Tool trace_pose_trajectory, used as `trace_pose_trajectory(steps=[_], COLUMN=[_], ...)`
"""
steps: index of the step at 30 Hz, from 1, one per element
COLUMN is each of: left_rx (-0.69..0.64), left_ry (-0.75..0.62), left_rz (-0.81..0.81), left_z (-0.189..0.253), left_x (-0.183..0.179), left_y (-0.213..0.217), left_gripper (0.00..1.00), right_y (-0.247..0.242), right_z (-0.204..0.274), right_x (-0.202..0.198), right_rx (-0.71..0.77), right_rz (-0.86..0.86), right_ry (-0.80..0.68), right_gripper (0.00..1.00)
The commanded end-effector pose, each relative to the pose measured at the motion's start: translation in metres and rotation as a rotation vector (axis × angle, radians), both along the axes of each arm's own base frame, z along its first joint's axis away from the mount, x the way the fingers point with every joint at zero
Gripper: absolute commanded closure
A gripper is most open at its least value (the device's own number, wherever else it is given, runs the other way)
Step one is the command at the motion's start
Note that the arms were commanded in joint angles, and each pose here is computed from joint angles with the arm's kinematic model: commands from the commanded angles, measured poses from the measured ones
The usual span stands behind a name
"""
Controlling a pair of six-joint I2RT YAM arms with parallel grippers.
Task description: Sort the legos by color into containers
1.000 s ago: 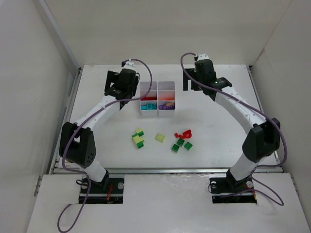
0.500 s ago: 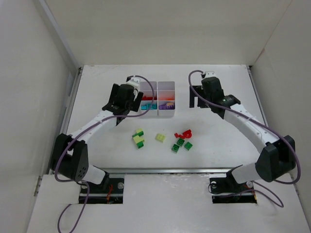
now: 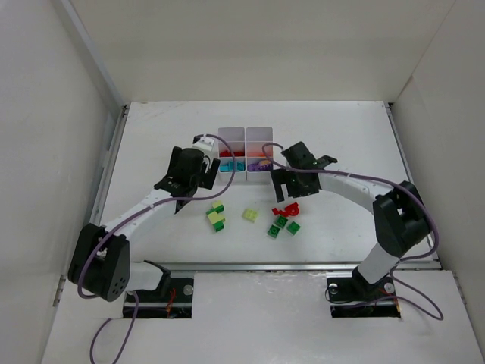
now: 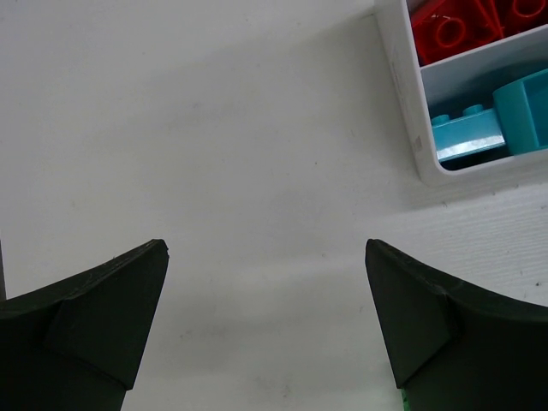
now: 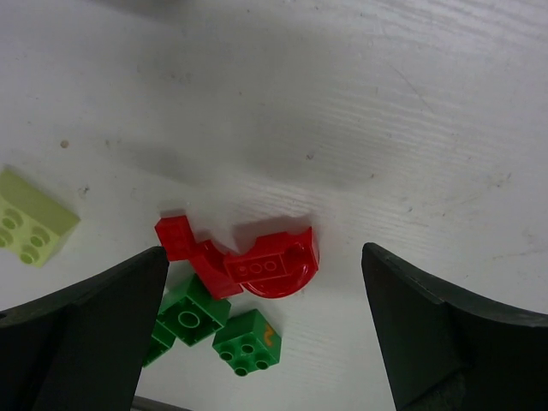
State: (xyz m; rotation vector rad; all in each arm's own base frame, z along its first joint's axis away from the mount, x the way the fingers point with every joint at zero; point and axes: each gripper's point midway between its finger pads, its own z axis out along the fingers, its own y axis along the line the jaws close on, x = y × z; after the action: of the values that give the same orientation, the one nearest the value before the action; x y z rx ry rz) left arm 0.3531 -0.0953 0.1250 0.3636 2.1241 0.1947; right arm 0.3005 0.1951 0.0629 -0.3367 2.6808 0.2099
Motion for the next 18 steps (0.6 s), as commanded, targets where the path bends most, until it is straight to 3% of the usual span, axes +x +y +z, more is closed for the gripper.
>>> trace_pose_trajectory(steps=[1,5,9,18], left_rx=[-0.044,-0.040,-0.035,-0.017], left_ry=[-0.082,-0.087,-0.078,-0.054], left_rz=[0.018,0.027,0.027,0.035], left_z=[0.017,0.015,0.009,0.002], left_x=[0.003,-0.001,-0.005,-0.010], left_y=[-0.001,0.003,0.005,0.009], left_gripper=[0.00,0.00,0.00,0.00], right_y=[0.000,-0.006,-0.005,-0.009], right_z=[0.000,-0.018,-0.031,-0.036], right_x=[-0.003,-0.010,-0.015,-0.008], right_rx=[0.012,-0.022,-0.019,0.014], right_rz=[-0.031,-0.044,-0.036,-0.067], right_ry=[0.023,0.066,0.096,0.083], right_gripper=[0.00,0.06,0.18,0.26])
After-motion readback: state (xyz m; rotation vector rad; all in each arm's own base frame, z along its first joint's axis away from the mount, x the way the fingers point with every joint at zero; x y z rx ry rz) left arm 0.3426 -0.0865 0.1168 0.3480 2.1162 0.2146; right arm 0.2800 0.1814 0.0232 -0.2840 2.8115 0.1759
